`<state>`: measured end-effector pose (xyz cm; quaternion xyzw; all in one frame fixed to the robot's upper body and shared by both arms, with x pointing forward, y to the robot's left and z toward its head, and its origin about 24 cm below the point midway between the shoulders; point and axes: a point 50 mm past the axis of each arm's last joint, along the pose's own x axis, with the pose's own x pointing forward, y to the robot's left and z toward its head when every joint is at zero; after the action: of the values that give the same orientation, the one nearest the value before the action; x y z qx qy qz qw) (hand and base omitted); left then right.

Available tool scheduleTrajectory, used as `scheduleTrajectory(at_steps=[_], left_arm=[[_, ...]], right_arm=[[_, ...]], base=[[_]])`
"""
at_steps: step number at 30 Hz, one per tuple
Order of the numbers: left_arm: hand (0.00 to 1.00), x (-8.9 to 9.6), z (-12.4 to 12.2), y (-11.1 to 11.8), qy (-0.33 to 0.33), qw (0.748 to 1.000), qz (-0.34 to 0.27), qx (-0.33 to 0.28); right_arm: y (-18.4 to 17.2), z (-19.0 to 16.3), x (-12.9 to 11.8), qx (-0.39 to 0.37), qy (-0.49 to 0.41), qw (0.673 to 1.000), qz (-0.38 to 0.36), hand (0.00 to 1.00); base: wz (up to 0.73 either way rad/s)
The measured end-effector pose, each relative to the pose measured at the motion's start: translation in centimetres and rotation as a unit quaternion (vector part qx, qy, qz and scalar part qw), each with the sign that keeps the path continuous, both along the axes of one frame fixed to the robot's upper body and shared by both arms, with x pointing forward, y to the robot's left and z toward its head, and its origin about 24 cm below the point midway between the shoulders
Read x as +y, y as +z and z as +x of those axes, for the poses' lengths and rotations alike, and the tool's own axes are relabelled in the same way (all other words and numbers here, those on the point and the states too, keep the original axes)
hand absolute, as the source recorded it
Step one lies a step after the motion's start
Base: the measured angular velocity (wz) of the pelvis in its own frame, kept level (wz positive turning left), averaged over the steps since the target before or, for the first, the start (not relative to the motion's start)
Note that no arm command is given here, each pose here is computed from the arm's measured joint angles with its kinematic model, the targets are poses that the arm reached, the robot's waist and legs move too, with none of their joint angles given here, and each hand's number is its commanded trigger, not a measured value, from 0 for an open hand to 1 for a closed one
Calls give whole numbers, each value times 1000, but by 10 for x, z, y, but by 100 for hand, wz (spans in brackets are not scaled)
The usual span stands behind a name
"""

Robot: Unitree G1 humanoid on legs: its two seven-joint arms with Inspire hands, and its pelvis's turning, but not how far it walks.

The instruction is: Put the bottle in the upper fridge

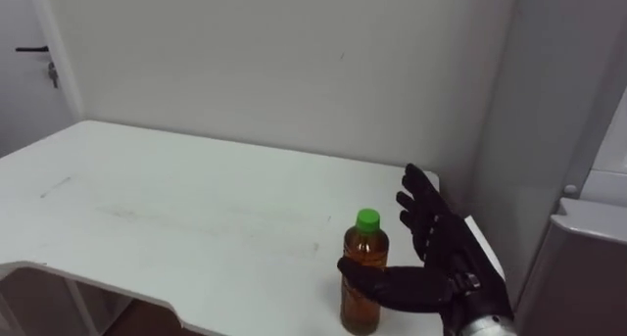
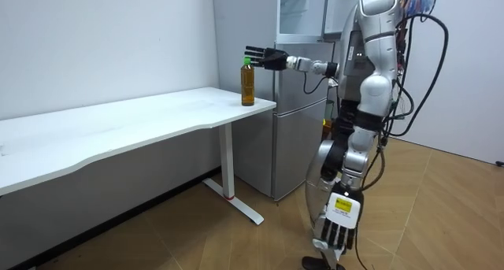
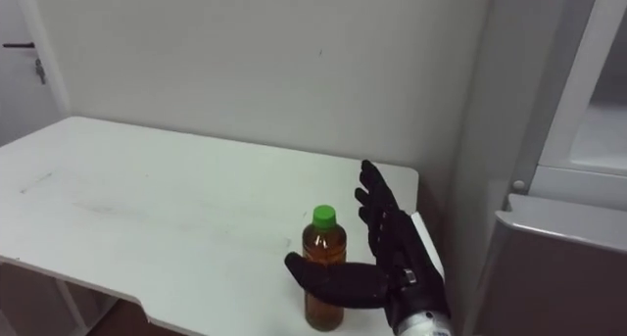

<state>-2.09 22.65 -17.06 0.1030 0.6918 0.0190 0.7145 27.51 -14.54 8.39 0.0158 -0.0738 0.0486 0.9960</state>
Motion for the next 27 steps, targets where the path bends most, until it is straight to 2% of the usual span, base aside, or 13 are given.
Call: scheduleTrajectory(at_steps=[13,19,23,27], left_arm=[[0,1,-1,0,1,1000,5,5],[0,2,0,0,0,1000,8,8],[0,1,5,1,-4,1000,7,1],[0,-2,8,1,-16,1000,6,4]], right_arm=[[-20,11,-11,42,-61,995,-69,0],[-29,11,-12,62,-68,993,-73,0],[-38,11,-16,79,-85,987,-116,0],[-45,13,-19,98,-100,982,-124,0]], base=[[5],[4],[0],[1]])
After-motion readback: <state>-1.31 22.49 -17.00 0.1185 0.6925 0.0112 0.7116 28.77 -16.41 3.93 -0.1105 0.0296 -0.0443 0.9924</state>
